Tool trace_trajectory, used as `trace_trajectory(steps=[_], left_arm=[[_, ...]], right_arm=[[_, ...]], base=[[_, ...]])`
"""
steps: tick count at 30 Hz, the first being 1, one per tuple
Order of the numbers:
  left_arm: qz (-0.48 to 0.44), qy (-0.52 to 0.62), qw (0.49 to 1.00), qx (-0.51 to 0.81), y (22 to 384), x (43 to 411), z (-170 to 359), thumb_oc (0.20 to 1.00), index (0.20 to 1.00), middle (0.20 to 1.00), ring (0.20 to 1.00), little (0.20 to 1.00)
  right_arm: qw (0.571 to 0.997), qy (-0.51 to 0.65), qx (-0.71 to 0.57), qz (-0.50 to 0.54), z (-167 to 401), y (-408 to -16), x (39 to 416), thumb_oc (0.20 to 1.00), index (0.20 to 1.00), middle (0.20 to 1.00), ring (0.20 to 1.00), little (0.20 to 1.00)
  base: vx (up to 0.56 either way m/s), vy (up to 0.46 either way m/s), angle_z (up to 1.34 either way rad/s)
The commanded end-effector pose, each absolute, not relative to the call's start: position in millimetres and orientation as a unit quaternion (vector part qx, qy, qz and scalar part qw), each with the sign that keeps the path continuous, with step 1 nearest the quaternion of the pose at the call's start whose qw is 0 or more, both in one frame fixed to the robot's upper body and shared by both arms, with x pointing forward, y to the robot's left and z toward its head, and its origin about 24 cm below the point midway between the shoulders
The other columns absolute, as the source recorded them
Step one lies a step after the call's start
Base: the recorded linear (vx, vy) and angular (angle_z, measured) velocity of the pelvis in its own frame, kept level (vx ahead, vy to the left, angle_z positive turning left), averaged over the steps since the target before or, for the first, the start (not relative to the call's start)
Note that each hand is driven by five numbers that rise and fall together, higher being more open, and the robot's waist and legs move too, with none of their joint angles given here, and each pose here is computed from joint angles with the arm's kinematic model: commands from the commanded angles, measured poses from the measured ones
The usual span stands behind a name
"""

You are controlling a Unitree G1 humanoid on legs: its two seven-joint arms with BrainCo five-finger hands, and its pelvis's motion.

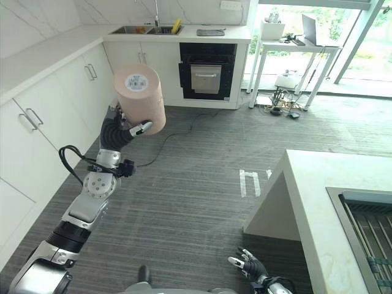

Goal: Place the dishes in the dishwasher.

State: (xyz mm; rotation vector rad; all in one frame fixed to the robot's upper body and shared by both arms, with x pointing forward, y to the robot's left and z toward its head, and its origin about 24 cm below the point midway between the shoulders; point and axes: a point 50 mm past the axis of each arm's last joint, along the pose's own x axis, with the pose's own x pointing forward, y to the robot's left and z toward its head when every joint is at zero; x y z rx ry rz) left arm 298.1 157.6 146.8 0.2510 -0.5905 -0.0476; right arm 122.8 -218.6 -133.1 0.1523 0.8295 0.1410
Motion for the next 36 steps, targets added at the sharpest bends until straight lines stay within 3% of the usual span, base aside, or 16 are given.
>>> trace_trajectory(steps=[1, 6, 9, 21, 26, 30, 36], left_arm=[[-0.005, -0.392, 0.910, 0.137, 164.6, 286.3, 183.5, 0.200, 0.200, 0.200, 0.200, 0.200], [-0.054, -0.391, 0.901, 0.177, 144.2, 300.0, 189.2, 0.200, 0.200, 0.200, 0.200, 0.200], [-0.032, -0.386, 0.902, 0.192, 146.9, 302.9, 189.5, 0.200, 0.200, 0.200, 0.200, 0.200], [-0.015, -0.392, 0.886, 0.247, 153.3, 292.8, 183.4, 0.200, 0.200, 0.200, 0.200, 0.200], [-0.014, -0.391, 0.893, 0.225, 162.2, 288.2, 186.9, 0.200, 0.200, 0.200, 0.200, 0.200], [-0.005, -0.385, 0.894, 0.229, 161.4, 285.7, 179.3, 0.200, 0.200, 0.200, 0.200, 0.200], [-0.003, -0.379, 0.892, 0.245, 176.3, 277.9, 169.8, 0.200, 0.200, 0.200, 0.200, 0.200]], right_arm=[[0.937, 0.332, 0.087, 0.068, -116.5, -217.4, 154.3, 1.000, 1.000, 1.000, 1.000, 1.000], [0.953, 0.270, 0.123, 0.056, -97.5, -196.8, 175.5, 1.000, 1.000, 1.000, 1.000, 1.000], [0.951, 0.265, 0.123, 0.104, -90.8, -183.6, 184.6, 1.000, 1.000, 1.000, 1.000, 1.000], [0.948, 0.227, 0.174, 0.137, -70.7, -171.5, 197.9, 1.000, 1.000, 1.000, 1.000, 1.000], [0.959, 0.206, 0.134, 0.142, -63.3, -195.3, 199.7, 1.000, 1.000, 1.000, 1.000, 1.000], [0.964, 0.166, 0.139, 0.155, -49.1, -182.1, 219.8, 1.000, 1.000, 1.000, 1.000, 1.000], [0.966, 0.158, 0.151, 0.141, -44.7, -178.3, 219.5, 1.000, 1.000, 1.000, 1.000, 1.000]], base=[[0.41, 0.362, -0.16], [0.46, 0.363, 0.51], [0.37, 0.044, 0.10], [0.53, -0.334, 0.07], [0.58, -0.455, -0.55], [0.57, 0.043, -0.91], [0.58, 0.130, -1.16]])
